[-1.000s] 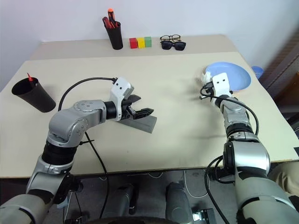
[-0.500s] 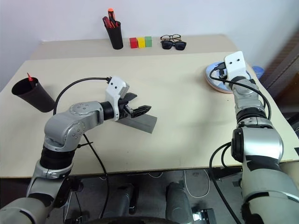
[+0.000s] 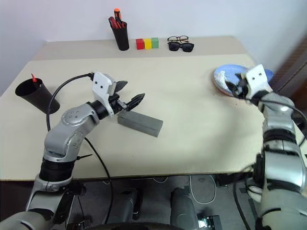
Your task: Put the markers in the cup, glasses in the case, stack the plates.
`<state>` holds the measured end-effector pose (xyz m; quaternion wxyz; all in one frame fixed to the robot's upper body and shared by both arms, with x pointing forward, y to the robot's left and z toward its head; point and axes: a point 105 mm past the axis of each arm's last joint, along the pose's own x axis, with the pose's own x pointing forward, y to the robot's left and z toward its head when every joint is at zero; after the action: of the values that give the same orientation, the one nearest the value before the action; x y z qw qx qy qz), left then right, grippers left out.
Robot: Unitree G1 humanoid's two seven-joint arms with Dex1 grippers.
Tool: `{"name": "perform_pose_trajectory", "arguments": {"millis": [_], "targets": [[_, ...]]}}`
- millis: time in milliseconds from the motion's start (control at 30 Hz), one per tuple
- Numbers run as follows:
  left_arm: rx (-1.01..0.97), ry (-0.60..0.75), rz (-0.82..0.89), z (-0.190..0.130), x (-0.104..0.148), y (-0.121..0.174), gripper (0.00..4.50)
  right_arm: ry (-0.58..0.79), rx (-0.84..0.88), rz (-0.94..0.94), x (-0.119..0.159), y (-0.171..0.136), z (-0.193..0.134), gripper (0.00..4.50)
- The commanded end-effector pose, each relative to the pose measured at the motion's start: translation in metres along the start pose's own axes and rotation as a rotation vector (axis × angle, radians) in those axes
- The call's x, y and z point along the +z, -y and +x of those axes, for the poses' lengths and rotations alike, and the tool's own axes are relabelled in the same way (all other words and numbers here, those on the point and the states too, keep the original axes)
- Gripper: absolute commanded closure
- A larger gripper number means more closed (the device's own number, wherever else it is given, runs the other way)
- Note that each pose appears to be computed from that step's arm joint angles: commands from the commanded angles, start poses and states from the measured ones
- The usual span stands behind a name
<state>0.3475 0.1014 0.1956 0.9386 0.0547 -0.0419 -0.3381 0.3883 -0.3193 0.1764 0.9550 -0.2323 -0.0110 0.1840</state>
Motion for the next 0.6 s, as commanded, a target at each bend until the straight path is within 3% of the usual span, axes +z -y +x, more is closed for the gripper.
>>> {"name": "perform_pose_trajectory", "arguments": {"millis": [33, 267, 600], "targets": [[0.000, 0.038, 0.025, -0.020, 0.002, -0.012, 0.00, 0.106, 0.059, 0.015, 0.022, 0.002, -0.044, 2.40], [0.017, 0.002, 0.063, -0.067, -0.025, -0.018, 0.00, 0.030, 0.172, 0.129, 0.002, -0.025, -0.121, 2.40], [0.015, -0.056, 0.005, -0.107, -0.037, -0.013, 0.00, -0.015, 0.125, 0.161, -0.005, -0.032, -0.142, 2.40]]}}
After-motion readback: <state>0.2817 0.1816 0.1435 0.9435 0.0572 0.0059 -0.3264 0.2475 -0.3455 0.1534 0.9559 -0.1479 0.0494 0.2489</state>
